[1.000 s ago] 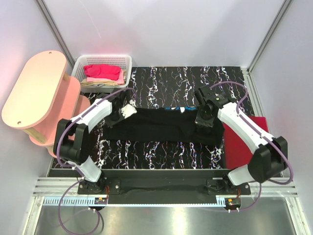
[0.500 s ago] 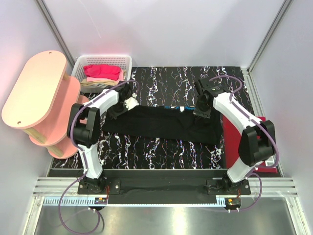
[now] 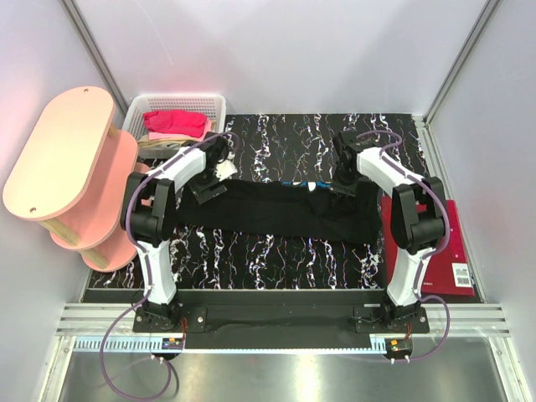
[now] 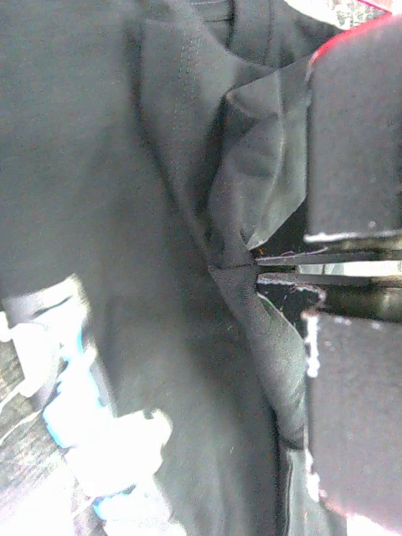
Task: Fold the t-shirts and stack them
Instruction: Fold the tshirt
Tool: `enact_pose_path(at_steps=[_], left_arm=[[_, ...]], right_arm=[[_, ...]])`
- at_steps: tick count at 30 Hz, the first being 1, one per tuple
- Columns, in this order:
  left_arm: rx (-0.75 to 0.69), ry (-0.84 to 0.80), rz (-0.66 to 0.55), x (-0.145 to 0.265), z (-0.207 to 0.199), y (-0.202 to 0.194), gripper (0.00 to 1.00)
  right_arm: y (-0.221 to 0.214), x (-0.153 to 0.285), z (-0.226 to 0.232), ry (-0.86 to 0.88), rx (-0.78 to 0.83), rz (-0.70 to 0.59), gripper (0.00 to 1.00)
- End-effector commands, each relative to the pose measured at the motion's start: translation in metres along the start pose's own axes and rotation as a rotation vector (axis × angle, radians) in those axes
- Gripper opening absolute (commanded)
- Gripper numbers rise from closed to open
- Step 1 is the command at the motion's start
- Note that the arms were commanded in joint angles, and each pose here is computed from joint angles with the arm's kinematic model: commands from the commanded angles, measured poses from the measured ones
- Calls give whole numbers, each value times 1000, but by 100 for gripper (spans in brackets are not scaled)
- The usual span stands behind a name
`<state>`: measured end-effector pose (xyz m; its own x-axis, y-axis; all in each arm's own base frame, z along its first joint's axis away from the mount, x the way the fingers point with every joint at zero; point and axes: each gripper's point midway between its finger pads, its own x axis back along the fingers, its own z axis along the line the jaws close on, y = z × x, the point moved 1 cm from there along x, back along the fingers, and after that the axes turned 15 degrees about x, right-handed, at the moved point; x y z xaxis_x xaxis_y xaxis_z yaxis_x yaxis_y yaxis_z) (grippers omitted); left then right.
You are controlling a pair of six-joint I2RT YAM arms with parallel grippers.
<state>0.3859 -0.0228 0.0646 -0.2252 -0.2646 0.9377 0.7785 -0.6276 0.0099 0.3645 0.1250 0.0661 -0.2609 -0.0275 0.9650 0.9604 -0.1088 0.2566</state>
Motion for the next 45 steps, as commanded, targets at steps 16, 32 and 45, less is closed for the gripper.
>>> enact_pose_path(at_steps=[16, 32, 45], left_arm=[[55, -66, -155, 57, -52, -11, 96], [78, -102, -74, 2, -56, 23, 96], [64, -90, -57, -7, -64, -6, 95]], right_arm=[[93, 47, -10, -115, 33, -184, 93], [-8, 22, 18, 218, 23, -59, 57], [32, -11, 30, 188, 44, -55, 52]])
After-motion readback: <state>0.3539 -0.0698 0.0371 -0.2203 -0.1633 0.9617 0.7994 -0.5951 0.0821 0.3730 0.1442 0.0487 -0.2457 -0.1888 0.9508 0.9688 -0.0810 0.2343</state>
